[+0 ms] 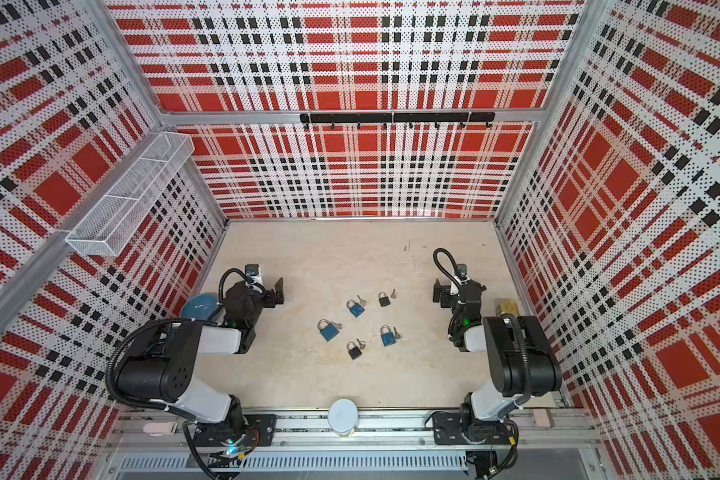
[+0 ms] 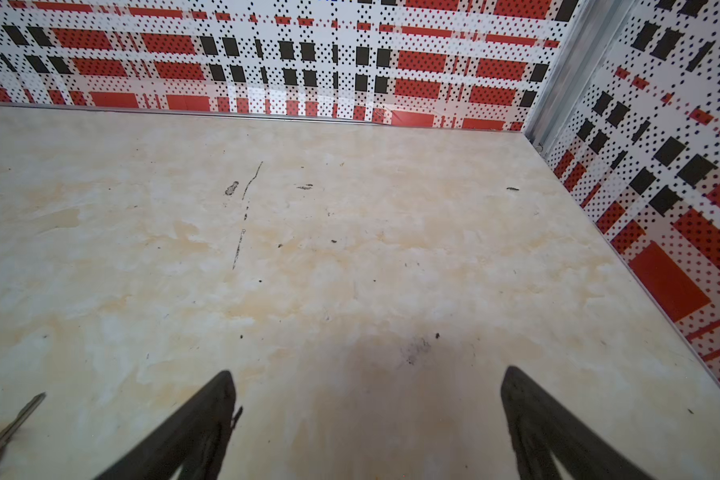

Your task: Lock with the key

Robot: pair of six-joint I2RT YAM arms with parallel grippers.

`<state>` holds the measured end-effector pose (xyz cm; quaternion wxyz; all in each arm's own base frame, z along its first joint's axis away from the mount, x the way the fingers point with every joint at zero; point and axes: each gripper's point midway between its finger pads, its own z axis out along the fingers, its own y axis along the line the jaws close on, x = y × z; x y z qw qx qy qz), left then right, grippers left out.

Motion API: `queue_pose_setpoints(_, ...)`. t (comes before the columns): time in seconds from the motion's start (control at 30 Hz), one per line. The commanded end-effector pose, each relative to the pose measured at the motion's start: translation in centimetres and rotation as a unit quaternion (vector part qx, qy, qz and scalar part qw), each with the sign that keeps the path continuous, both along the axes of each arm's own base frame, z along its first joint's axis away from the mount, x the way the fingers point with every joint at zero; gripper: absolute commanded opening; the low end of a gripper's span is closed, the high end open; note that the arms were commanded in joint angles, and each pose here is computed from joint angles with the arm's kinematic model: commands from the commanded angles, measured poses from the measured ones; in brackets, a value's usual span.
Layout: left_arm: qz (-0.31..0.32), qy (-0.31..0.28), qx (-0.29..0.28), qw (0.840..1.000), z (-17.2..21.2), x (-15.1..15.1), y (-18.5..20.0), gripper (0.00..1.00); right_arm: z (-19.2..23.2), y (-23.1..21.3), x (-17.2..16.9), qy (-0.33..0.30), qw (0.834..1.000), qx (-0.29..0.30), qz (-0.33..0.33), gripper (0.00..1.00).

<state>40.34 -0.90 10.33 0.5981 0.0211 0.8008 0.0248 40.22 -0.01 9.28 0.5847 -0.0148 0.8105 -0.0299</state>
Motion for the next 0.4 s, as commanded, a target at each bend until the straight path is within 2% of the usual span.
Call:
queue_pose_setpoints(0.0, 0.003, -0.024, 0.003, 1.000, 1.36, 0.60, -0.15, 0.99, 1.48, 0.09, 0.68, -0.026, 1.000, 0.003, 0.003, 1.00)
queue_pose_setpoints(0.37, 0.004, -0.023, 0.003, 1.000, 1.35, 0.60, -0.20, 0.99, 1.58, 0.10, 0.71, -0.028, 1.000, 0.004, 0.003, 1.00)
